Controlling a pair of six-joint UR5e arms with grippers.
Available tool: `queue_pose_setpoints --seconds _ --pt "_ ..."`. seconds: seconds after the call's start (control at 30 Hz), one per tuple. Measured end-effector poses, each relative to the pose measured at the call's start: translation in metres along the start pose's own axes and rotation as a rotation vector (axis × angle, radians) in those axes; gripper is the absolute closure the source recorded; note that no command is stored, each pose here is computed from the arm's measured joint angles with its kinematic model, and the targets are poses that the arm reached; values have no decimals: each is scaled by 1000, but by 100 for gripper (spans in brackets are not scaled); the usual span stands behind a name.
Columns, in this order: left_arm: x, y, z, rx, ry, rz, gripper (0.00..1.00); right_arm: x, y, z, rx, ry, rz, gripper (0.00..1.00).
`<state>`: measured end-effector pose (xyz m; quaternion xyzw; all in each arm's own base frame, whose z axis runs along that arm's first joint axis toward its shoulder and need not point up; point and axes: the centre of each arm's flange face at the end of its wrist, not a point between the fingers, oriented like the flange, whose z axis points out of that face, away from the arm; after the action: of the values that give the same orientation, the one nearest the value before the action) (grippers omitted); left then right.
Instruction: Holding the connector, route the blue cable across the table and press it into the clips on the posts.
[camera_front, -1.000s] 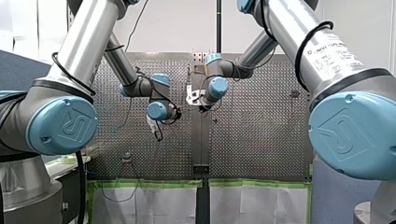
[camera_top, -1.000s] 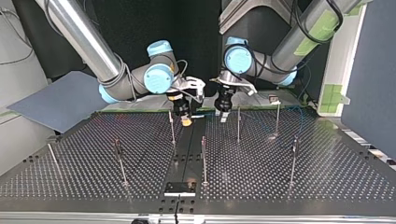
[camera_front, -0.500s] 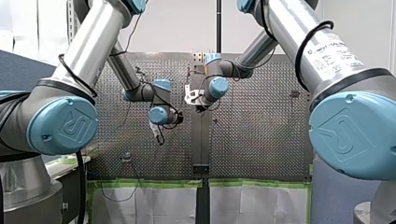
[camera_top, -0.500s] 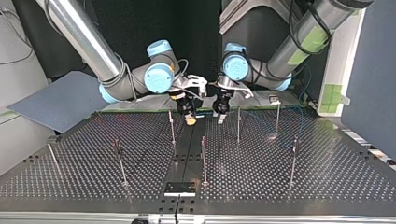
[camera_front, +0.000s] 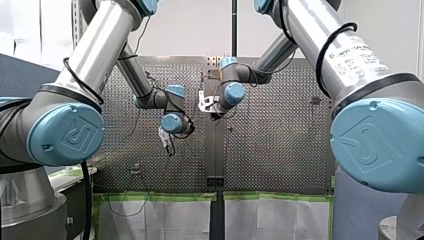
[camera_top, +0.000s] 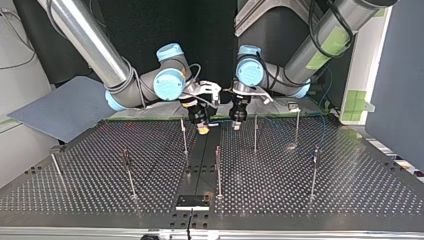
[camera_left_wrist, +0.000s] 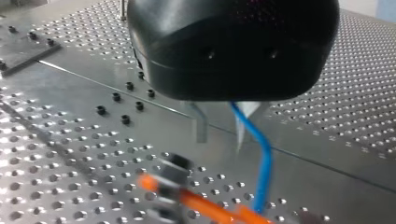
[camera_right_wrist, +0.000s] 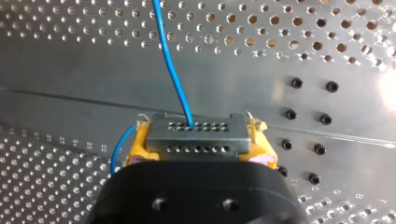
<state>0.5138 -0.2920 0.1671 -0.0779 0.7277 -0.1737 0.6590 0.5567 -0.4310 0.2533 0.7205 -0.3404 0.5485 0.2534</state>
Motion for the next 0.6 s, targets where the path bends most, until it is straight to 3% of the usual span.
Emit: queue_pose_setpoints --seconds 0.17,0.4,0.6 --pt "-16 -5 -3 -5 -21 -9 100 0 0 0 -1 0 1 100" --pt "-25 -9 -9 -12 -18 -4 100 10 2 -3 -3 17 5 100" --pt "-49 -17 -17 -18 -41 -4 100 37 6 -15 -8 61 29 100"
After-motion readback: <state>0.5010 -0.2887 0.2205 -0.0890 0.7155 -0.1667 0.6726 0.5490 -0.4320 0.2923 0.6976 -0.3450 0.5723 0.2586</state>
